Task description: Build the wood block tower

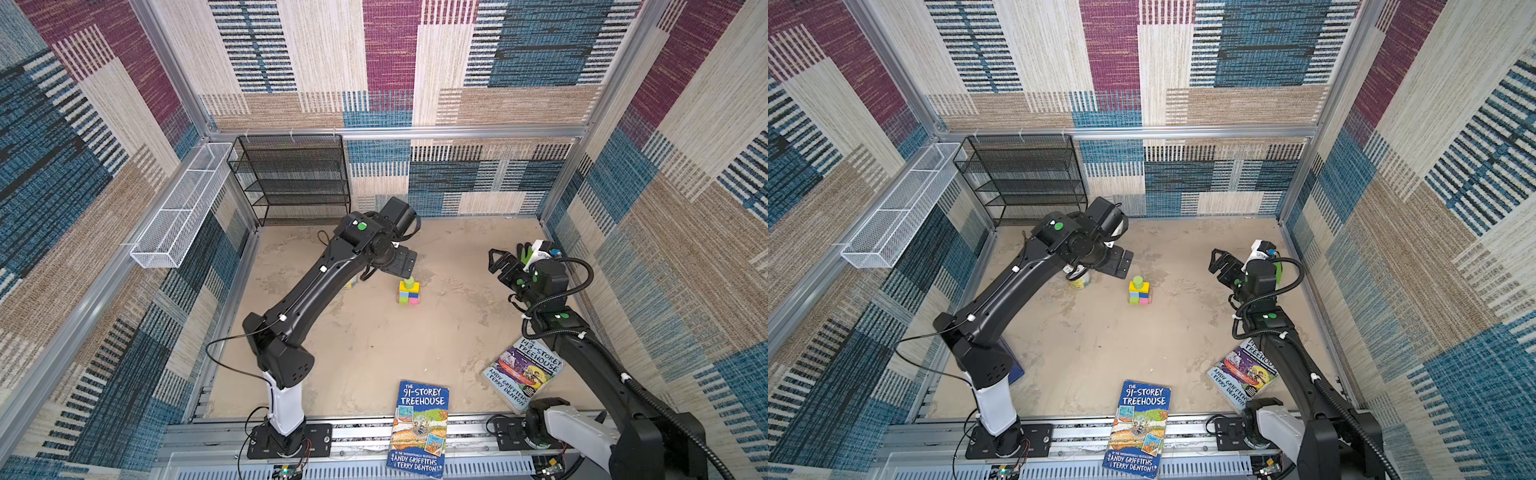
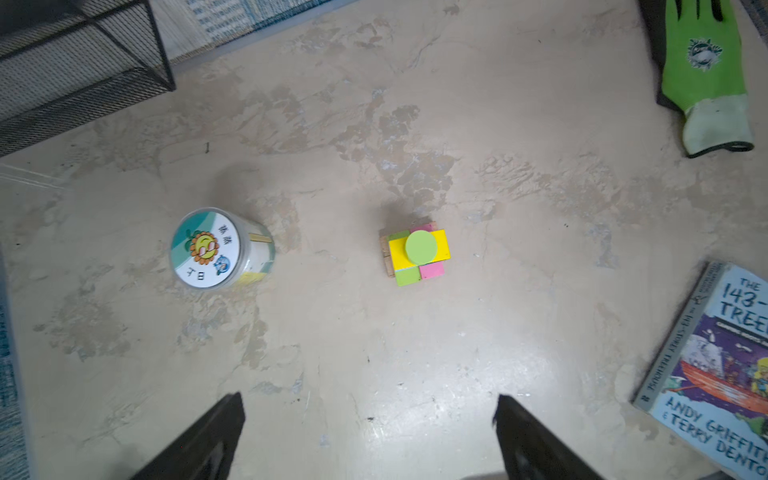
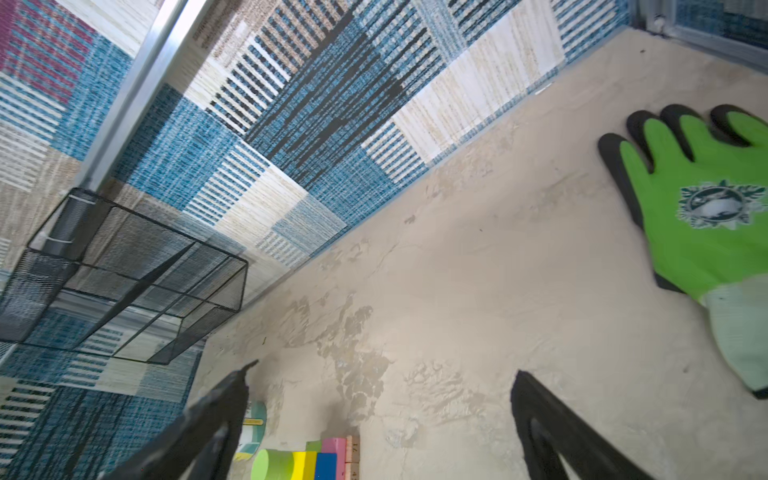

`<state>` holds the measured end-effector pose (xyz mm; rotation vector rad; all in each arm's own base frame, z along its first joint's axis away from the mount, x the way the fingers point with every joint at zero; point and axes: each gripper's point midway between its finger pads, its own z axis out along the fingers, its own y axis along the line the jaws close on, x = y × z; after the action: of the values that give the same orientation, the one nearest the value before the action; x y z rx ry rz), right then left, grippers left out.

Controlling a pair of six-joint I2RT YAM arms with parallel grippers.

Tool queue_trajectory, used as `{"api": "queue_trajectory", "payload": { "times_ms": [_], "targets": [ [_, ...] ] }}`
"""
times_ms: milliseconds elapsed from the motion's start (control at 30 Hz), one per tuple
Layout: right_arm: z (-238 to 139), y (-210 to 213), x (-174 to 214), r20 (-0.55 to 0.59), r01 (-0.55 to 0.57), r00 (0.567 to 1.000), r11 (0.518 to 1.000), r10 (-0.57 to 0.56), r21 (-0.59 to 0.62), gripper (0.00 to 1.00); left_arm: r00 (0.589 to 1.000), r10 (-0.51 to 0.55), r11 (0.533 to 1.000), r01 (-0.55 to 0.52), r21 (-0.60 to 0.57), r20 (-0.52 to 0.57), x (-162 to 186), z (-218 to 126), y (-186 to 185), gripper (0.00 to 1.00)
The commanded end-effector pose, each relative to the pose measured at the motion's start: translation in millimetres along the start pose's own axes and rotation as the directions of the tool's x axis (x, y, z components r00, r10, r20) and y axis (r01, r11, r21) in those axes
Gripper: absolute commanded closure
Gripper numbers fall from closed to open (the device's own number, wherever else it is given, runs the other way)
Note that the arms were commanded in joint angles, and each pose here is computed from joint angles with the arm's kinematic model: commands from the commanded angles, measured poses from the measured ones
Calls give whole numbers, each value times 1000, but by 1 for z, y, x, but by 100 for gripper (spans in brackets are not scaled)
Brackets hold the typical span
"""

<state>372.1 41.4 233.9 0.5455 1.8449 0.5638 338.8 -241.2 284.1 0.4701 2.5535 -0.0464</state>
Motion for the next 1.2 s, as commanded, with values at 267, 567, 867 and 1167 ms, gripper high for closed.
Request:
{"api": "queue_trajectory", "payload": {
  "times_ms": [267,567,867,1167],
  "targets": [
    [-12,-20,-33,117,313,934,932,-337,185,0,909,-124,982,170,-82,398,28,-55,87,1],
    [-22,-41,-36,208,460,826,840,-524,288,0,878,-144,885,320,-337,456,83,-21,168,1],
    [7,-69,1,177,571,755,765,-632,298,0,837,-111,768,414,-489,535,124,47,226,1],
    [17,-81,18,252,548,750,788,-612,281,1,853,-103,840,350,-414,512,148,116,235,1]
  ]
}}
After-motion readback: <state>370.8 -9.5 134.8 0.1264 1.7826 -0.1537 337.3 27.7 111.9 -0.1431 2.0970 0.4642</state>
